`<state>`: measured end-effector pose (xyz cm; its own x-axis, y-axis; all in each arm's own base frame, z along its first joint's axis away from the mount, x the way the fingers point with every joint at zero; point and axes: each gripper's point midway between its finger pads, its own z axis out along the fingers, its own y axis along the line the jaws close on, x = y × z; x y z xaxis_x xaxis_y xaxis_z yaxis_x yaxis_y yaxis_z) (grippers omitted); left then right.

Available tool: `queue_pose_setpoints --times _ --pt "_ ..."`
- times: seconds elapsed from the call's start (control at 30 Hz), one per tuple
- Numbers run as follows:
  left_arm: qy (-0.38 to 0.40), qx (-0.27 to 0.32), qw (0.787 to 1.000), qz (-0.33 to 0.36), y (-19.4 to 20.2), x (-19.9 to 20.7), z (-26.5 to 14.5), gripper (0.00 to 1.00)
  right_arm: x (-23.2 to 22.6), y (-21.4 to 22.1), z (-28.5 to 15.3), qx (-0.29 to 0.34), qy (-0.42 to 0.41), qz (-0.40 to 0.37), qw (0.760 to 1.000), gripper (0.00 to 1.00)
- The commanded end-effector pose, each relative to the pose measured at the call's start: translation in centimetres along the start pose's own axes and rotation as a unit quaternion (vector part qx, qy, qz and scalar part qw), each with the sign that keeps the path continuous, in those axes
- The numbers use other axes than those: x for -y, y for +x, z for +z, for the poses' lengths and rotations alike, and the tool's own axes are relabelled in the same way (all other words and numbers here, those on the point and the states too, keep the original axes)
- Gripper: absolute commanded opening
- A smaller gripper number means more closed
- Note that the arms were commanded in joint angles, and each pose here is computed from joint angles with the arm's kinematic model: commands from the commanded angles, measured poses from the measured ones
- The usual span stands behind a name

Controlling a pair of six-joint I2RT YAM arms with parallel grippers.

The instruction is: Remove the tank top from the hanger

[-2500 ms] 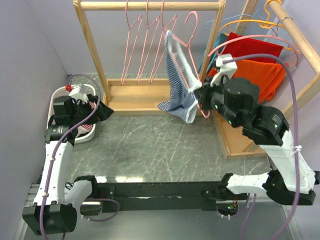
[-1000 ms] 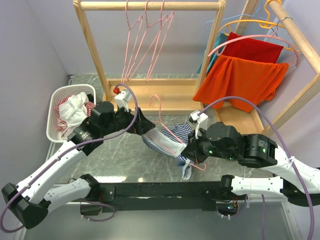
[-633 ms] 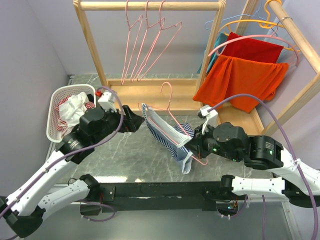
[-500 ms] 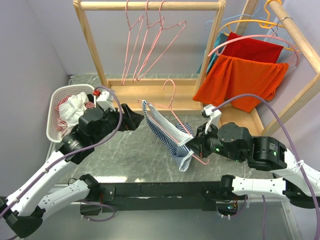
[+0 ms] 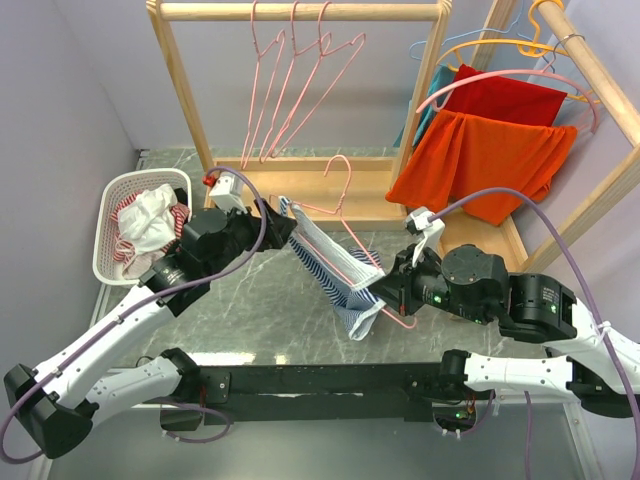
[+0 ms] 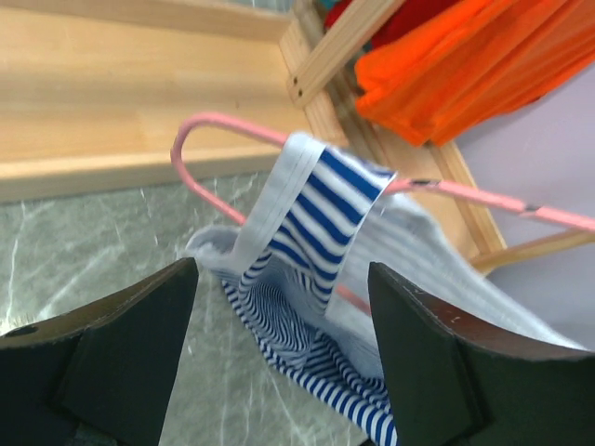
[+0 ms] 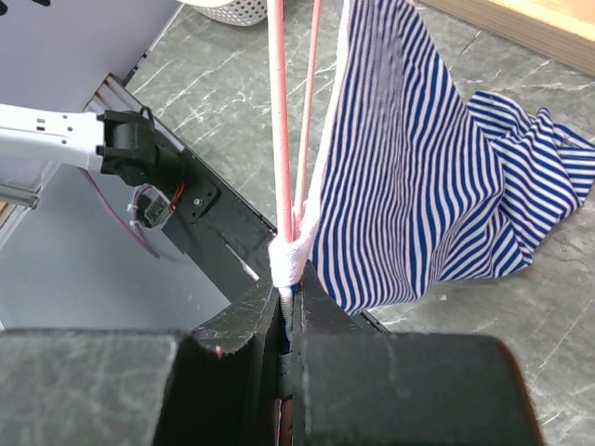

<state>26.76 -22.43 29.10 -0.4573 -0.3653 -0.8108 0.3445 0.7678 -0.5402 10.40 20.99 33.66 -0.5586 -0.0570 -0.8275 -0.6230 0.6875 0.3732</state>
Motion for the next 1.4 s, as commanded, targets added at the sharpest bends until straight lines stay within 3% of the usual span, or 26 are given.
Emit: queue_pose_setpoints --times 0.0,0.1,0.13,0.33,0.47,0.6,0.7,0.77,0.8,0.93,1.07,1.37 --pt "0.02 0.081 0.997 -0.003 -3.8 1.4 -1.0 0.79 -1.3 -1.8 0.0 0.034 -0.026 0.007 0.999 0.0" --pt "0.021 0.088 0.996 -0.001 -4.1 1.4 -1.0 0.74 -1.5 -1.6 0.3 0.028 -0.028 0.006 0.999 0.0" --pt "0.019 0.083 0.996 0.002 -3.9 1.4 -0.8 0.65 -1.5 -1.6 0.4 0.029 -0.028 0.006 0.999 0.0" --pt "0.014 0.072 0.997 0.007 -3.4 1.3 0.2 0.39 -1.6 -1.9 0.1 0.034 -0.032 0.006 0.999 0.0" --pt "0.014 0.064 0.998 0.013 -3.2 1.4 0.6 0.44 -1.5 -2.1 -0.3 0.041 -0.032 0.008 0.999 0.0" --pt "0.011 0.066 0.998 0.014 -3.2 1.2 0.5 0.4 -1.4 -2.1 -0.5 0.043 -0.032 0.01 0.998 0.0" --pt "0.005 0.065 0.998 0.015 -3.1 0.9 0.7 0.25 -1.3 -2.1 -0.4 0.043 -0.029 0.009 0.999 0.0" --pt "-0.005 0.064 0.998 0.015 -3.3 0.7 0.8 0.03 -1.2 -2.0 -0.3 0.041 -0.028 0.008 0.999 0.0" --pt "-0.008 0.062 0.998 0.014 -3.2 0.7 0.8 0.01 -1.2 -1.8 -0.2 0.038 -0.027 0.007 0.999 0.0" --pt "-0.039 0.077 0.996 0.013 -4.1 -0.3 0.4 0.01 -0.7 -1.0 0.2 0.024 -0.013 0.004 1.0 0.0" --pt "-0.119 0.108 0.987 0.024 -5.6 -3.3 -0.5 0.01 -1.5 0.6 0.4 -0.016 -0.04 -0.011 0.999 0.0" --pt "-0.191 0.086 0.978 0.013 -6.1 -8.6 0.7 0.01 -2.3 3.0 0.7 -0.075 -0.065 -0.032 0.995 0.0"
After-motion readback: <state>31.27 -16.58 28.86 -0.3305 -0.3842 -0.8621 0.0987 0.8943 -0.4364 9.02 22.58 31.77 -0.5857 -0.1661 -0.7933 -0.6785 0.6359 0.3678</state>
